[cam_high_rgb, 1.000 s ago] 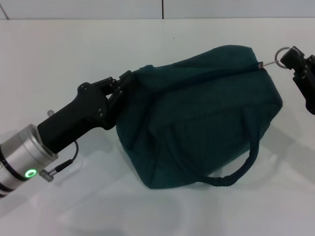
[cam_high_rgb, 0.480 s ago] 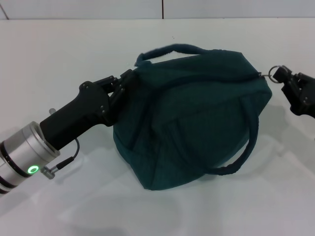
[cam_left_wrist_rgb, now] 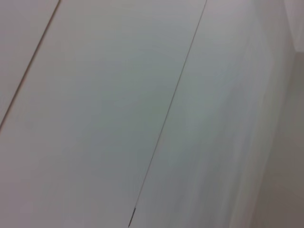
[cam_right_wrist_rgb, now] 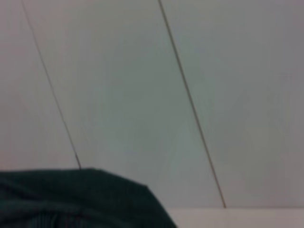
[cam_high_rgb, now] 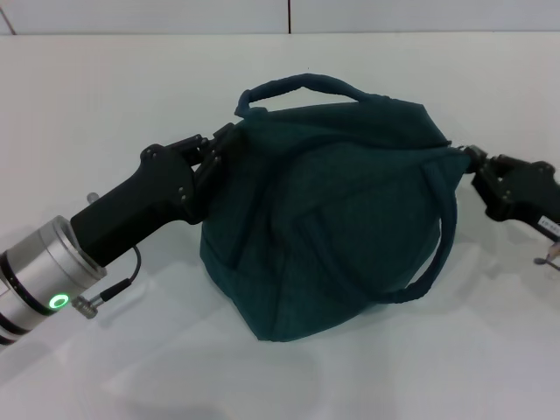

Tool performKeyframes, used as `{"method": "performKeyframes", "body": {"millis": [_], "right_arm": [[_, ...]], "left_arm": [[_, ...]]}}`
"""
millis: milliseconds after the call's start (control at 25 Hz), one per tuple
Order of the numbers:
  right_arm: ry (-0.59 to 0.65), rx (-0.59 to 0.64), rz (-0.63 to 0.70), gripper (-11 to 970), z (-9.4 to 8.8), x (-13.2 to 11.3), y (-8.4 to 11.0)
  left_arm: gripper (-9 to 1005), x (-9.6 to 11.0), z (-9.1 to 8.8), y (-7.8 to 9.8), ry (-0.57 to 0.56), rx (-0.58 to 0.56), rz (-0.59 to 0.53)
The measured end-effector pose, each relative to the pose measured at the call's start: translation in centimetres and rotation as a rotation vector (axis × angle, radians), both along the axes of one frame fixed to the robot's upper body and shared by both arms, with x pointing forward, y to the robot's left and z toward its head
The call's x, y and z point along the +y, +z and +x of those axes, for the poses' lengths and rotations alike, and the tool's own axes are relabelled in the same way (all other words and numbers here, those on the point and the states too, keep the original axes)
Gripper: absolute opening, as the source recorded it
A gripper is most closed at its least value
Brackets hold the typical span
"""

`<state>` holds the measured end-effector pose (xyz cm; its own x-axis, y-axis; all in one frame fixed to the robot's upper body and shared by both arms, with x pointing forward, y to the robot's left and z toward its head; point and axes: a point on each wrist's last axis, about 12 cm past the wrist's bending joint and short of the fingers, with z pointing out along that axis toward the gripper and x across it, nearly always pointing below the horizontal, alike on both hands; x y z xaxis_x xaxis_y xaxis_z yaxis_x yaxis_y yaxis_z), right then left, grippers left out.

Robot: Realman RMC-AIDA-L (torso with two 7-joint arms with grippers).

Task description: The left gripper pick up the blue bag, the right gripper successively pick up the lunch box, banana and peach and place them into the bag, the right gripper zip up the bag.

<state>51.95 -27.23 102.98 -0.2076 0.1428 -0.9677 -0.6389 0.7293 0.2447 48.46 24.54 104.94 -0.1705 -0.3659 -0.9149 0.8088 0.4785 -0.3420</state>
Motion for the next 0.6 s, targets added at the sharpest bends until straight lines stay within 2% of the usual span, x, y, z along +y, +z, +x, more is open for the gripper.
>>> {"method": "performKeyframes", "body": {"millis": [240, 600], "right_arm": [[0.008, 0.018, -0.024, 14, 0.2, 0.2, -0.3], [-0.052, 0.015, 0.002, 14, -0.4, -0.8, -0.4]], "left_arm": [[59, 0.0, 0.0, 0.0, 0.000, 0.000, 0.000], [58, 0.1, -0.2, 0.0, -0.001, 0.007, -0.008]]}}
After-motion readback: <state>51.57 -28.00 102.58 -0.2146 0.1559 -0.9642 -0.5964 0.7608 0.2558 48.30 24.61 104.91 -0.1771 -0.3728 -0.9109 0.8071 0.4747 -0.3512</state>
